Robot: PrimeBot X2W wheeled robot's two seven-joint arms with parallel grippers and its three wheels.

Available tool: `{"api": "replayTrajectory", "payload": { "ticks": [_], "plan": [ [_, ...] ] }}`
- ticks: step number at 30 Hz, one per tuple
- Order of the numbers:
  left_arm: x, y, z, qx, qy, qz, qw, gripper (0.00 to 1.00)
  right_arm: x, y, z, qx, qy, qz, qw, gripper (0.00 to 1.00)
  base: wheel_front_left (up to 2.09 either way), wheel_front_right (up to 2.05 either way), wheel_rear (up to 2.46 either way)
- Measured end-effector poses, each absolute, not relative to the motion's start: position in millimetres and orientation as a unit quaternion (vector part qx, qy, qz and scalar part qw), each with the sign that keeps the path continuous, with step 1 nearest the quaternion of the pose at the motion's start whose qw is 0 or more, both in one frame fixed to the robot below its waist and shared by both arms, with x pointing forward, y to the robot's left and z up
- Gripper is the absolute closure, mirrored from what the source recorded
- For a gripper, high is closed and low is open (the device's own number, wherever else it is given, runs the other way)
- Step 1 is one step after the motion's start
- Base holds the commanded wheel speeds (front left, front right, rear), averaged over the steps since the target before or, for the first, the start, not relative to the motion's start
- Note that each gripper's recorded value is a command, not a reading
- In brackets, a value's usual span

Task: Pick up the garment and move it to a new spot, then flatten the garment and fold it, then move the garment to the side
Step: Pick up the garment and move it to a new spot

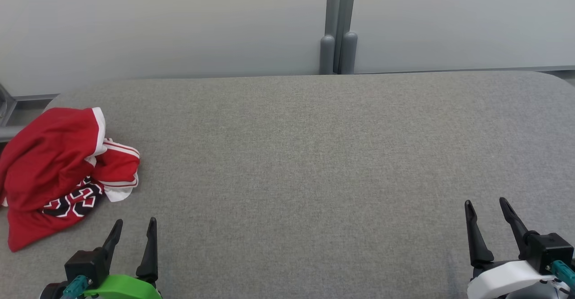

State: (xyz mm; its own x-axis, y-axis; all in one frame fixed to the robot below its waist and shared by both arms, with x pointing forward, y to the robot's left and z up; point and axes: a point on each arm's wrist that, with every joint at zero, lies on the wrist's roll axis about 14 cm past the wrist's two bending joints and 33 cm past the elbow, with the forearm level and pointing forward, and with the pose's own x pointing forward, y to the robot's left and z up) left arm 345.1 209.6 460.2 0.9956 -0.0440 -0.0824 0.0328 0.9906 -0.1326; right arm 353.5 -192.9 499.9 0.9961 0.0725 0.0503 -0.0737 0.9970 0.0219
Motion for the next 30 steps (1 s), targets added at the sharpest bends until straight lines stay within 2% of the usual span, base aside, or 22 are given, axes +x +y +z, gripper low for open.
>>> {"api": "replayTrajectory", "payload": {
  "ticks": [15, 21, 30],
  "plan": [
    [328, 236, 468, -0.071, 0.025, 0.027, 0.997, 0.00, 366, -156, 504, 0.008, -0.029, 0.095, 0.995, 0.00, 0.00, 0.00, 0.00],
    [305, 262, 467, -0.074, 0.020, 0.073, 0.994, 0.00, 375, -118, 507, 0.012, -0.033, 0.151, 0.988, 0.00, 0.00, 0.00, 0.00],
    [254, 305, 460, -0.077, 0.021, 0.161, 0.984, 0.00, 385, -31, 520, 0.031, -0.047, 0.263, 0.963, 0.00, 0.00, 0.00, 0.00]
  ]
}}
